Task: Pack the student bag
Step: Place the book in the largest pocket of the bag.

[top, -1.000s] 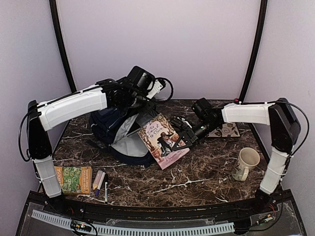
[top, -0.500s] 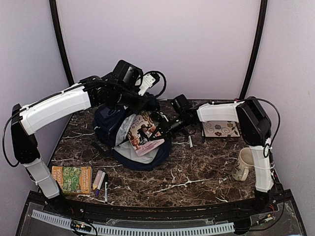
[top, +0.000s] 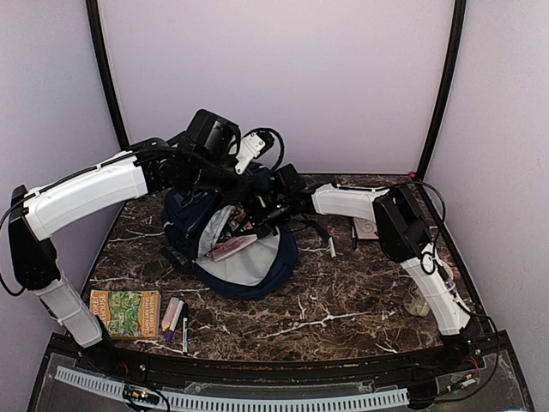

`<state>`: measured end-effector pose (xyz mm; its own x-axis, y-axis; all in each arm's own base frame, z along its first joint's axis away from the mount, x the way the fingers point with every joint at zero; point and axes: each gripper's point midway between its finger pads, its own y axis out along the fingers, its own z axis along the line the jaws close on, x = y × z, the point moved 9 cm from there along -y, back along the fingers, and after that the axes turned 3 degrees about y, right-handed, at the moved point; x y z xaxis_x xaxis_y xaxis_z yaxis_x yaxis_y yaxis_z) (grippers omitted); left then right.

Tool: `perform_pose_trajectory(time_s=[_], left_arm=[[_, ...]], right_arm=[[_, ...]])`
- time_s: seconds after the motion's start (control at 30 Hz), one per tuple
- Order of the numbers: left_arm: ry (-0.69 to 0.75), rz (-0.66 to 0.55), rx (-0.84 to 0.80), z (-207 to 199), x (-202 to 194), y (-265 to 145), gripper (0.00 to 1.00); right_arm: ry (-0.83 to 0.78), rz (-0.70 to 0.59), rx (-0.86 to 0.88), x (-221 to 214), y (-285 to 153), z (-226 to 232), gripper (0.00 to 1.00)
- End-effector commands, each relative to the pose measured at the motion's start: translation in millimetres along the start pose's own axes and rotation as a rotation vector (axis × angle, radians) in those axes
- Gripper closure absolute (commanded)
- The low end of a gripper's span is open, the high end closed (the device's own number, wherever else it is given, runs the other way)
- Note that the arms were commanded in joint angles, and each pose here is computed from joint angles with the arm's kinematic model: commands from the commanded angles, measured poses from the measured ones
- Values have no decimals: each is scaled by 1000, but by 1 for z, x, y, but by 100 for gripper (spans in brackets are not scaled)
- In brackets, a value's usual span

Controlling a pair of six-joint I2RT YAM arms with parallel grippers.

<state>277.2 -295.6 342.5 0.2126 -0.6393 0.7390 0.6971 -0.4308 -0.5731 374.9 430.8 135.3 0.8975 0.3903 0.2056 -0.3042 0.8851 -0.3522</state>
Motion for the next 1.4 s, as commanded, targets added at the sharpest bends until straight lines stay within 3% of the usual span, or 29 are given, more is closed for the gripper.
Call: perform_pose_trajectory(time_s=[0.0, 0.27, 0.4, 0.53, 0.63, 0.97, 1.37], left_arm=[[-49, -206, -19, 6, 31, -39, 100], [-33, -178, -50, -1, 28, -32, 100], [-27, -167, -54, -4, 26, -31, 100], [-31, -168, -40, -4, 22, -31, 100], [-33, -173, -33, -4, 20, -33, 100], [-27, -158, -7, -2, 13, -38, 100], [-50, -105, 30, -5, -1, -22, 100]], right_arm=[[-47, -31, 24, 14, 10, 2, 100], [-14, -88, 50, 24, 24, -20, 100], [-29, -118, -15, 24, 22, -22, 77], [-91, -145, -166, 22, 14, -14, 63], [-174, -189, -334, 22, 5, -2, 58], [-322, -229, -608, 13, -3, 16, 42], [-353, -200, -484, -31, -20, 47, 37]])
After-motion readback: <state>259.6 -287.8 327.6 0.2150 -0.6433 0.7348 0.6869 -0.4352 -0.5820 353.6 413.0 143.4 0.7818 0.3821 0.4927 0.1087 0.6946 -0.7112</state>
